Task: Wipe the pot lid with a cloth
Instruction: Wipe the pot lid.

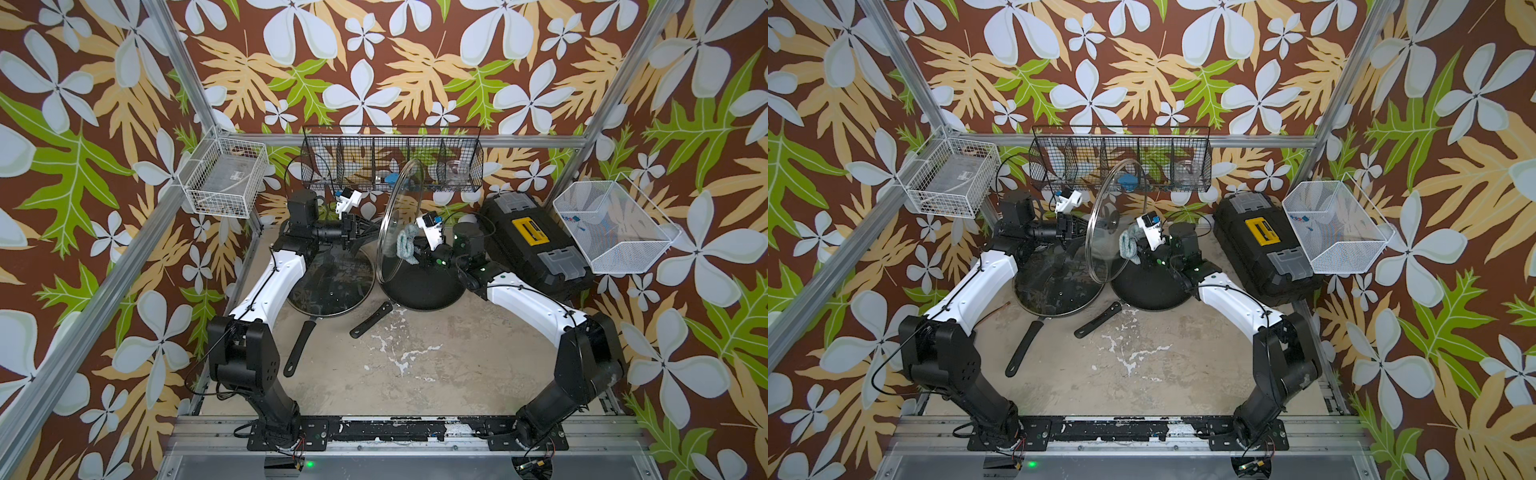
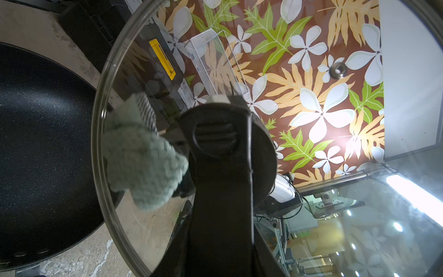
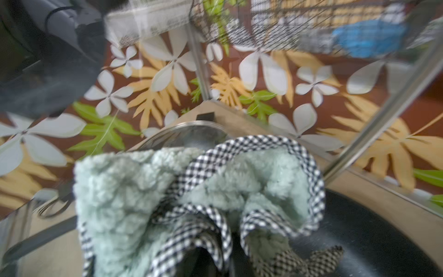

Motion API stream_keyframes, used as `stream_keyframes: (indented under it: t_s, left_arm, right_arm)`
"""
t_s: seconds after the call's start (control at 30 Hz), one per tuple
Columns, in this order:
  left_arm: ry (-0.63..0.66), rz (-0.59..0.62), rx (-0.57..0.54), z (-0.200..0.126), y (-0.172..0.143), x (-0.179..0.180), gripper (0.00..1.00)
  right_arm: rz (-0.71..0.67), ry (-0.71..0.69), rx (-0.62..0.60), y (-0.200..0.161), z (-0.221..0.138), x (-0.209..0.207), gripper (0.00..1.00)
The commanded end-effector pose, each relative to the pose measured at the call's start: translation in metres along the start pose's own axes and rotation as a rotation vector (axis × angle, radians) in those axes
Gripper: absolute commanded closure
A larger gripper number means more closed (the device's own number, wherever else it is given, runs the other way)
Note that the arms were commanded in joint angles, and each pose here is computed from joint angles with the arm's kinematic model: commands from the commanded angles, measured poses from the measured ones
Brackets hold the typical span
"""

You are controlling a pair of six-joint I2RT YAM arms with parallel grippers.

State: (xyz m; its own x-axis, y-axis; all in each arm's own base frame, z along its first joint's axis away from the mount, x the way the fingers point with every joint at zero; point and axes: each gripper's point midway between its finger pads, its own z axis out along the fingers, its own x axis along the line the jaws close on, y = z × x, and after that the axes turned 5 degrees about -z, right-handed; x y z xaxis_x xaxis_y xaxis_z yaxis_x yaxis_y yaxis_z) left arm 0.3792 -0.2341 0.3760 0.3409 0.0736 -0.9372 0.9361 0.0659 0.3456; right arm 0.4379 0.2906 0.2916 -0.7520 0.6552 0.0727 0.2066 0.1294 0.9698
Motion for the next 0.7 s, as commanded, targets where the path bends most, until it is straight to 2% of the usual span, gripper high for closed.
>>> stream_keyframes:
  t_s: [0.0, 0.2, 0.33, 0.5, 0.67]
  left_arm:
    - [-0.045, 0.108, 0.025, -0.001, -0.002, -0.022, 1.00]
    - [-0.043, 0.097, 0.028, -0.001, -0.005, -0.017, 1.00]
    - [-0.045, 0.104, 0.028, -0.001, -0.003, -0.019, 1.00]
    - [-0.046, 0.107, 0.028, 0.000, -0.001, -0.019, 1.00]
    - [-0.050, 0.105, 0.035, 0.000, 0.000, -0.018, 1.00]
  right_arm:
    - [-0.018, -0.087, -0.098, 0.048, -0.003, -0.018, 1.00]
    - [-0.094, 0.025, -0.268, 0.133, -0.023, 0.012, 1.00]
    - [-0.145, 0.163, -0.316, 0.154, -0.039, 0.060, 1.00]
    - [-0.160, 0.305, -0.288, 0.132, -0.054, 0.119, 1.00]
    - [-0.075, 0.285, -0.179, 0.065, -0.054, 0.120, 1.00]
